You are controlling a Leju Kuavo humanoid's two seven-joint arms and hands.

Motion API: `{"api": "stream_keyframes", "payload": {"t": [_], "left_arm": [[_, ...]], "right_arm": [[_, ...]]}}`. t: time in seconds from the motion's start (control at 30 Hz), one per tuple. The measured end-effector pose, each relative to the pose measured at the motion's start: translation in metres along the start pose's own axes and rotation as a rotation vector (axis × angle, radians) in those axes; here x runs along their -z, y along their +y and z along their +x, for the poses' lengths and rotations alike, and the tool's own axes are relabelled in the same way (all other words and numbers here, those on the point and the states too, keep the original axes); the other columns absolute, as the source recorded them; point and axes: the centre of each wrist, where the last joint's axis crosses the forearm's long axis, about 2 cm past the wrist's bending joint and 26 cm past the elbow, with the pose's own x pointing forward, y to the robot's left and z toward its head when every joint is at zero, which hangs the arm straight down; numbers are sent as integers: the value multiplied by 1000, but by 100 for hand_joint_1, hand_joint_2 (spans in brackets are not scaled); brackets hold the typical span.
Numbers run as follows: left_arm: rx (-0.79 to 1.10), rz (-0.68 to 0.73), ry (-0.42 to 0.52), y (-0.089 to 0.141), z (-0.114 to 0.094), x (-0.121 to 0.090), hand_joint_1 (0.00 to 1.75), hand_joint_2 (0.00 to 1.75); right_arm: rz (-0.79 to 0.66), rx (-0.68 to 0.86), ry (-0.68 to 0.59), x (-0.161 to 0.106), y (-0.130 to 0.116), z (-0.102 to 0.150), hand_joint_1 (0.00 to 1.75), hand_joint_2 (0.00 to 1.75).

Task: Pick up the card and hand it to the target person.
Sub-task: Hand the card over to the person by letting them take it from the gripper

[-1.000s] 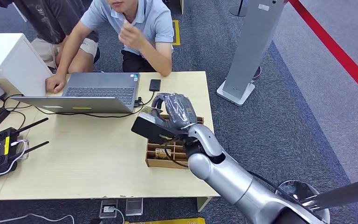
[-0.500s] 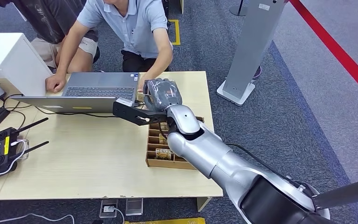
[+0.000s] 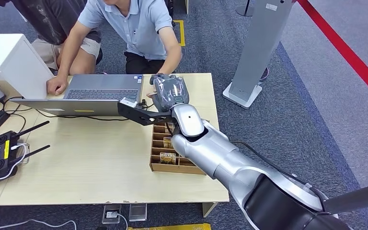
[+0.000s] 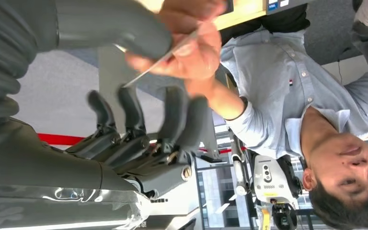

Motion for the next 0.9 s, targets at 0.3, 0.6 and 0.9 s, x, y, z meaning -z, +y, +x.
{"api": "stream_keyframes", "payload": {"t": [0.3, 0.6, 0.9], "left_arm": [[-18, 19, -1, 1, -1, 0, 0, 175], [-53, 32, 26, 1, -1, 0, 0, 175], [-112, 41, 55, 1, -5, 1, 0, 175]], "right_arm": [[-14, 5, -5, -1, 4, -4, 0, 175], [-40, 153, 51, -4, 0, -13, 0, 175], [-150, 357, 113, -30, -26, -21, 0, 175]]}}
